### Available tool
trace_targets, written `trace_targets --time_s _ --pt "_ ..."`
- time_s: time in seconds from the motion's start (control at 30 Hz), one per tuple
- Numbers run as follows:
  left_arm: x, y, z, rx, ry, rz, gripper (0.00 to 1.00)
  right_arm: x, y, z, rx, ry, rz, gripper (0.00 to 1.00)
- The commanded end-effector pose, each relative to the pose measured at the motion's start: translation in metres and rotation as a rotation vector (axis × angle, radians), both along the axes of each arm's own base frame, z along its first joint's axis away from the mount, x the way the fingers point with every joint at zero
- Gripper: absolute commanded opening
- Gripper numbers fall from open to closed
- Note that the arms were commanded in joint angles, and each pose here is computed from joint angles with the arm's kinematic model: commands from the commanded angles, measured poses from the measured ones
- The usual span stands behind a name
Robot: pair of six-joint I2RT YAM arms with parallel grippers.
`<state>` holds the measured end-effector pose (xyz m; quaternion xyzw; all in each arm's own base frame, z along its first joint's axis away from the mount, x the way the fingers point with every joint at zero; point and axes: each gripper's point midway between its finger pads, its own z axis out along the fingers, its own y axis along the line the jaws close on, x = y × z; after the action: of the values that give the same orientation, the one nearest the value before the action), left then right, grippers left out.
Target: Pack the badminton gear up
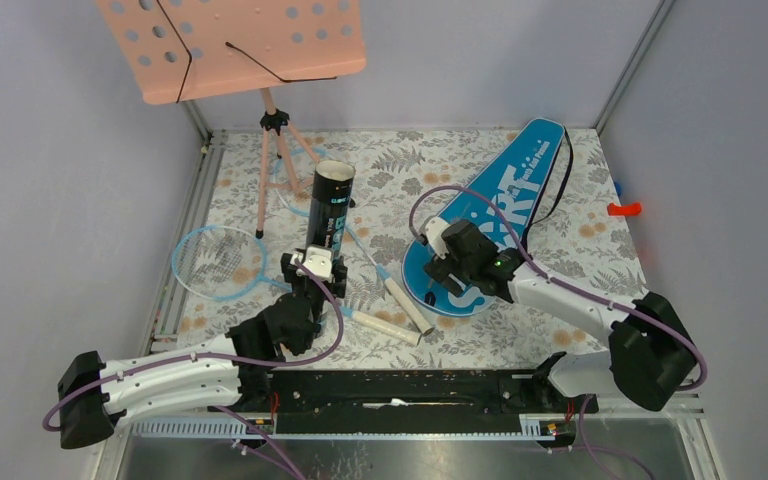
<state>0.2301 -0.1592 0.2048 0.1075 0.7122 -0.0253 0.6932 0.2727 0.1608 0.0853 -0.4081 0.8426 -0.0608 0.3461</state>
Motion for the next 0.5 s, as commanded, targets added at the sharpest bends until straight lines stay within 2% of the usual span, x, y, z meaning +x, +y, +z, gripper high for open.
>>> trace_targets --time_s 0.0,0.1,0.17,0.2,0.33,0.37,0.4,0.47 --pt "0.003 -0.001 0.031 -0.094 -0.053 0.016 0.06 0.019 0.020 0.002 -0.070 -0.072 0.220 0.96" --pt "0.003 -0.001 0.030 -0.093 -0.053 0.020 0.06 0.029 0.029 -0.001 -0.076 -0.077 0.220 0.91" --pt "0.003 0.000 0.030 -0.095 -0.054 0.020 0.06 0.036 0.034 -0.008 -0.086 -0.068 0.221 0.82" --pt "0.003 0.000 0.030 -0.093 -0.054 0.022 0.06 0.039 0.036 -0.010 -0.091 -0.068 0.220 0.75" --pt "0.003 0.004 0.030 -0.091 -0.052 0.036 0.06 0.045 0.040 -0.019 -0.101 -0.050 0.213 0.23" --pt "0.003 0.004 0.030 -0.092 -0.053 0.035 0.06 0.044 0.040 -0.019 -0.099 -0.045 0.211 0.14" --pt "0.003 0.004 0.031 -0.091 -0.055 0.030 0.06 0.042 0.040 -0.016 -0.084 -0.042 0.205 0.07" --pt "0.002 0.002 0.032 -0.088 -0.061 0.013 0.06 0.035 0.042 0.000 -0.025 -0.039 0.185 0.00"
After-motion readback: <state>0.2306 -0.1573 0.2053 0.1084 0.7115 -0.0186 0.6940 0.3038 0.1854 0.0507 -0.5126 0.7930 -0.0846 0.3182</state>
